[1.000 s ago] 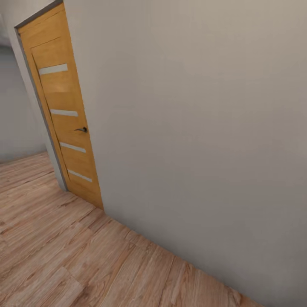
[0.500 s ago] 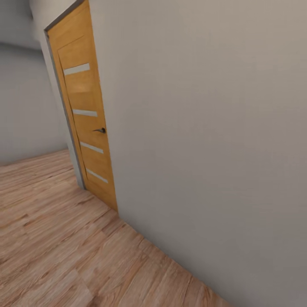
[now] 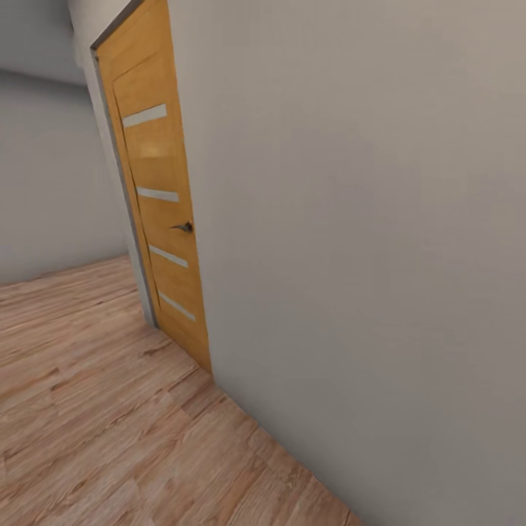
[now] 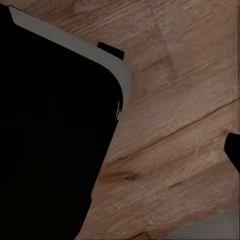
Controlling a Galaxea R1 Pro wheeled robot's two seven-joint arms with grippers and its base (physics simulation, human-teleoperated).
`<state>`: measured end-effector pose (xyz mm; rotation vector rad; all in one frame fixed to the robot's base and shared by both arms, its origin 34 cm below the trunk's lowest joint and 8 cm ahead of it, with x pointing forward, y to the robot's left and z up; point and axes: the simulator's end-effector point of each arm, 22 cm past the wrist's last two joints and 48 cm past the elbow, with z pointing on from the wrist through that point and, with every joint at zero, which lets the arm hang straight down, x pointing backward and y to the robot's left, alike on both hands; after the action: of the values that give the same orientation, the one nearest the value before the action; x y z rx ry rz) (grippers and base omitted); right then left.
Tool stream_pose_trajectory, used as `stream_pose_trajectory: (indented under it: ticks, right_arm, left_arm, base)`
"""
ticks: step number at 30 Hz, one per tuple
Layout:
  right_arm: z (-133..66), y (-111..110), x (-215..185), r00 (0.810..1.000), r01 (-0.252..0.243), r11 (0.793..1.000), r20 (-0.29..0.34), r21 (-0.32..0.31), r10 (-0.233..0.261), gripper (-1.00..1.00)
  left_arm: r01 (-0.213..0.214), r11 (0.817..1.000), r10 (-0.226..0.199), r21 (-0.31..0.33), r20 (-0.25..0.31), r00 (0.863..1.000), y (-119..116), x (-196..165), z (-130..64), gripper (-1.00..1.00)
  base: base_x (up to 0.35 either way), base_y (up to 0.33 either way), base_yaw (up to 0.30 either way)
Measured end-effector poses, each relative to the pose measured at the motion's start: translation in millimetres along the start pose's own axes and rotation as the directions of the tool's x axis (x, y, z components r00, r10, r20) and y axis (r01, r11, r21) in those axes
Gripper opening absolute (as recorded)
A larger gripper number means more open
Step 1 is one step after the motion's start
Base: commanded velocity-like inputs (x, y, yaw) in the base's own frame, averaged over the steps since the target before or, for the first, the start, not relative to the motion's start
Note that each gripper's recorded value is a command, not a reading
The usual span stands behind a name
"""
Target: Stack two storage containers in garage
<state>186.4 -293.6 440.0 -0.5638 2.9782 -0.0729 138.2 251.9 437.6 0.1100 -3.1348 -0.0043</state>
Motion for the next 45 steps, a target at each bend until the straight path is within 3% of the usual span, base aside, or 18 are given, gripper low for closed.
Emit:
stream_pose_trajectory:
  ticks: [45]
  right_arm:
    - [0.1, 1.0, -0.6, 1.0, 0.0, 1.0, 0.0, 0.004, 0.0, 1.0]
  left_arm:
    - [0.0, 1.0, 0.0, -0.003, 0.001, 1.0, 2.3, -0.3, 0.0, 1.0]
  base:
    - [0.262, 0.0, 0.272]
